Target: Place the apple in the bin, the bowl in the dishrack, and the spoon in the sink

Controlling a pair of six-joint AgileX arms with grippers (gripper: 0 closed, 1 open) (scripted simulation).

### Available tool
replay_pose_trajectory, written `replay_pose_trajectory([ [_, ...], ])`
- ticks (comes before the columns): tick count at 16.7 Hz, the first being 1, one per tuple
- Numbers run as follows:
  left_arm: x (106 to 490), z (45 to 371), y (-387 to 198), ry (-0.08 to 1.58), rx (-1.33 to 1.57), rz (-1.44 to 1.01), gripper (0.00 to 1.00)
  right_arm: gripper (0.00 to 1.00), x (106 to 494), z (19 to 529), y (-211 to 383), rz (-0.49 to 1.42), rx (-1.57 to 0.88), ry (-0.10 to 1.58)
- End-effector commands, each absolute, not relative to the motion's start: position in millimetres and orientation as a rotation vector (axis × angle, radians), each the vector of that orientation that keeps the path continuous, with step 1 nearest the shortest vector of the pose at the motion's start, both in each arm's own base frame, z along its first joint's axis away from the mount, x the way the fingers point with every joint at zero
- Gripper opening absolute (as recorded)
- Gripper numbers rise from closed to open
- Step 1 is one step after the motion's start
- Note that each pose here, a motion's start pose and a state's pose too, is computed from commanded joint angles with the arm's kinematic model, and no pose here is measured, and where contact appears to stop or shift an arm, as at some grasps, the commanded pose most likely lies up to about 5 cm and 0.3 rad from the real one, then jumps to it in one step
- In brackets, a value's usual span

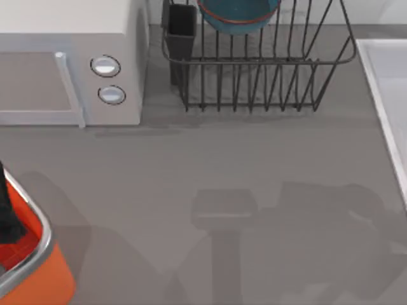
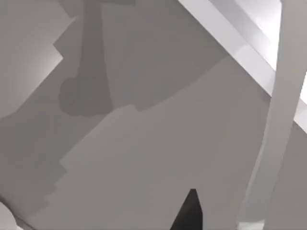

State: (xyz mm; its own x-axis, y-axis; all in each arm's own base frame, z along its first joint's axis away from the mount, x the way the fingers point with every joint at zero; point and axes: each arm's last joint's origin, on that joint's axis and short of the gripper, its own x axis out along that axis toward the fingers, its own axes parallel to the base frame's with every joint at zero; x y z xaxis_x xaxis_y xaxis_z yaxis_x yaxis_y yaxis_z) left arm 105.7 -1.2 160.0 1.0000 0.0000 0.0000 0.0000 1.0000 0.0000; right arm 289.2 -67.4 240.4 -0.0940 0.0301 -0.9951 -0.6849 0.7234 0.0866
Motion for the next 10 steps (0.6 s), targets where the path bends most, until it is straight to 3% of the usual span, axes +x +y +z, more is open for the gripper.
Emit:
replay_pose_trajectory([
  [6, 106, 160, -1, 0.0, 0.0, 0.0, 1.0, 0.0, 406, 249, -81, 0.657, -0.561, 1.556],
  [10, 106, 160, -1, 0.0, 0.0, 0.0, 1.0, 0.0, 460, 235, -80, 0.628, -0.569, 1.524],
])
